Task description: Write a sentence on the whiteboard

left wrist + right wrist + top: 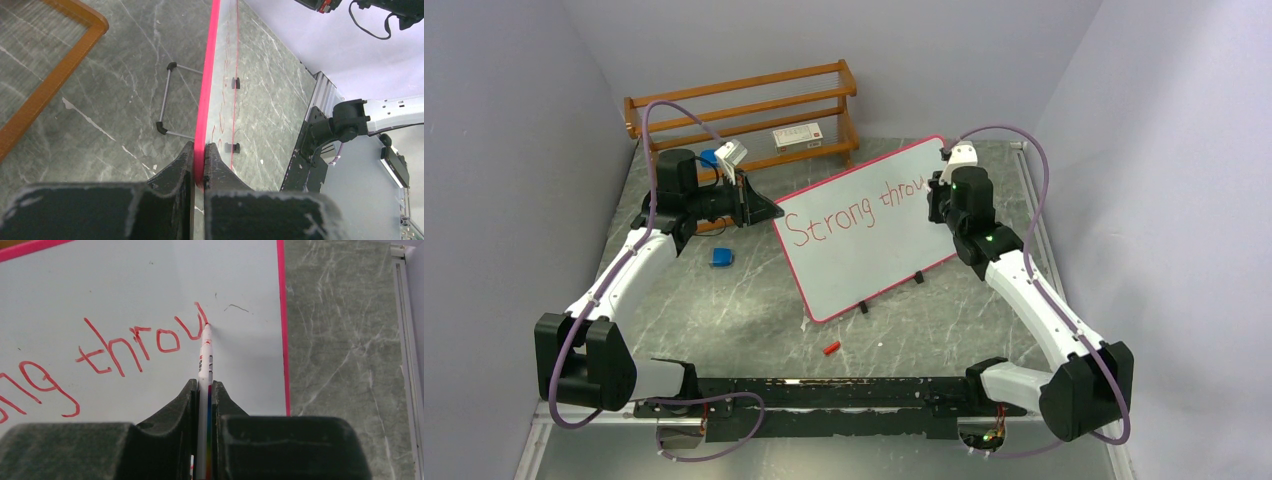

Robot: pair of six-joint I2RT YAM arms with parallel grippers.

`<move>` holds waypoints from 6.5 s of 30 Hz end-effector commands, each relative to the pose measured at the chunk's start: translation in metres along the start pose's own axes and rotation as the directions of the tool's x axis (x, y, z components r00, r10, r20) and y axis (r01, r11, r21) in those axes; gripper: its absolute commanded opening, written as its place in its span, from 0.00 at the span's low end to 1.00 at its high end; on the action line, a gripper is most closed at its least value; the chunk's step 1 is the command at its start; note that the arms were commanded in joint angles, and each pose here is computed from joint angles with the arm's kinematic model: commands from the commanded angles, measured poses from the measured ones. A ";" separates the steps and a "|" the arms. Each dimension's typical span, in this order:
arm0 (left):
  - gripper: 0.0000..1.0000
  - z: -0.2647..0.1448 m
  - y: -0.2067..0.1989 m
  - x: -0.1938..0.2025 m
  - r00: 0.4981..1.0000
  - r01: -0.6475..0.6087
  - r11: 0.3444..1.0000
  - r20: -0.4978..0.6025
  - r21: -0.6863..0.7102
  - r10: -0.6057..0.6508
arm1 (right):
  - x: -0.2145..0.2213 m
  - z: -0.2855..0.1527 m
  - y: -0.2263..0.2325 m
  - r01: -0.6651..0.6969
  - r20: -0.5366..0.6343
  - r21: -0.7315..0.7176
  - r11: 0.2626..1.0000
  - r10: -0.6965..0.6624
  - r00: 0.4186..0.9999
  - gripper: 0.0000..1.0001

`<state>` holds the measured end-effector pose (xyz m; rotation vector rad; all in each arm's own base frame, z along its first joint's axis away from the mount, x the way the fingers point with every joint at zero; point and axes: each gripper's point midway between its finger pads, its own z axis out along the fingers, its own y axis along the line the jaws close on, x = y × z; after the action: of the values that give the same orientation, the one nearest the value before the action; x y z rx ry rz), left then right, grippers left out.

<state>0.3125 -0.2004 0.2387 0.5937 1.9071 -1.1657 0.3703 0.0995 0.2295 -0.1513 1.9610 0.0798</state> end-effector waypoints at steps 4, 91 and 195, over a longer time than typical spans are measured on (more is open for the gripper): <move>0.05 0.007 0.010 0.028 0.997 0.008 0.999 -0.080 -0.040 -0.011 | 0.014 -0.004 -0.006 -0.009 -0.033 0.020 1.000 0.009 0.999 0.00; 0.05 0.007 0.012 0.027 0.997 0.007 0.999 -0.081 -0.051 -0.011 | -0.010 0.002 -0.011 -0.047 0.013 -0.081 0.996 0.048 0.999 0.00; 0.05 0.006 0.011 0.026 0.997 0.005 0.999 -0.077 -0.053 -0.009 | 0.031 -0.008 -0.011 -0.108 -0.086 -0.066 0.992 0.102 0.991 0.00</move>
<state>0.3130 -0.1998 0.2384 0.5941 1.9101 -1.1575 0.3580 0.0776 0.2026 -0.0733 2.0402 0.1549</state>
